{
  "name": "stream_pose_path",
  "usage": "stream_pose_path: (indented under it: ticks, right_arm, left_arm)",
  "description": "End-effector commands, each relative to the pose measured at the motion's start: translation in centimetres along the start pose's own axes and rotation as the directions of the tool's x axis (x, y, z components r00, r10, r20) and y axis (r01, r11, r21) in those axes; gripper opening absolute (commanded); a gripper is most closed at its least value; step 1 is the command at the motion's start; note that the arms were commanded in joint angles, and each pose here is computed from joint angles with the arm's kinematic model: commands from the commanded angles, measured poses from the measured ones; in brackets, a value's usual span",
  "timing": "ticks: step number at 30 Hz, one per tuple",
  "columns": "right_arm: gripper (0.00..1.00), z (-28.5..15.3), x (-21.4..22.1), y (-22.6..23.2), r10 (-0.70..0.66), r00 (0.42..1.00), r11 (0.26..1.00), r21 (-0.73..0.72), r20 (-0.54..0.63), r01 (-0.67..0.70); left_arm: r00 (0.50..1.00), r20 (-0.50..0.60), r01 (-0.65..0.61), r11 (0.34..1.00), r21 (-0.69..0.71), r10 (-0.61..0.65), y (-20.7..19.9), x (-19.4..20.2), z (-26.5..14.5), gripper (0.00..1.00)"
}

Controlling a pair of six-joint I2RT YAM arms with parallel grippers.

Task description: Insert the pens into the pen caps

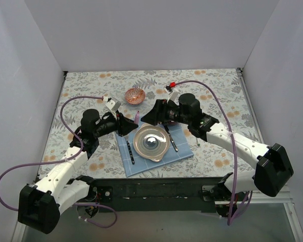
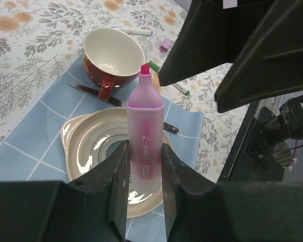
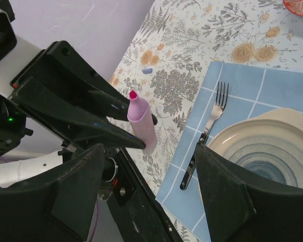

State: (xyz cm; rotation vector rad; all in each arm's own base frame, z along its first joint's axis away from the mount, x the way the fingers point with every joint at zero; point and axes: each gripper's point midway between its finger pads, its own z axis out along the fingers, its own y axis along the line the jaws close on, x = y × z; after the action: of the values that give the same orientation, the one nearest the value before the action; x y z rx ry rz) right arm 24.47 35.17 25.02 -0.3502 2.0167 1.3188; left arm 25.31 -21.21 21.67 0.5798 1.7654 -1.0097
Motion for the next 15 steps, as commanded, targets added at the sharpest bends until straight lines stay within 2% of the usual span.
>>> stream_pose_path:
  ticks: [1,6,13,15]
  right_arm:
    - [0.77,1.2,-2.6,1.2,-0.035,0.997,0.999,-0.014,0.074,0.036]
    - [0.72,2.7,-2.6,0.7,-0.038,0.997,0.999,0.021,0.063,0.037]
    - [0.59,4.9,-2.2,1.0,-0.077,0.997,0.994,0.081,0.014,0.076]
    - [0.52,5.4,-1.7,0.7,-0.072,0.997,0.993,0.097,-0.007,0.072]
  left_arm:
    - [0.998,0.058,-0.006,0.999,0.043,0.004,-1.5,-1.4,0.2,0.00]
    - [0.999,0.047,0.002,0.999,0.048,-0.004,-1.5,-0.6,0.6,0.00]
    - [0.999,0.048,0.006,0.999,0.048,-0.008,-1.6,-0.8,1.8,0.00]
    - [0.999,0.041,0.009,0.999,0.044,-0.011,-1.6,-0.7,2.2,0.00]
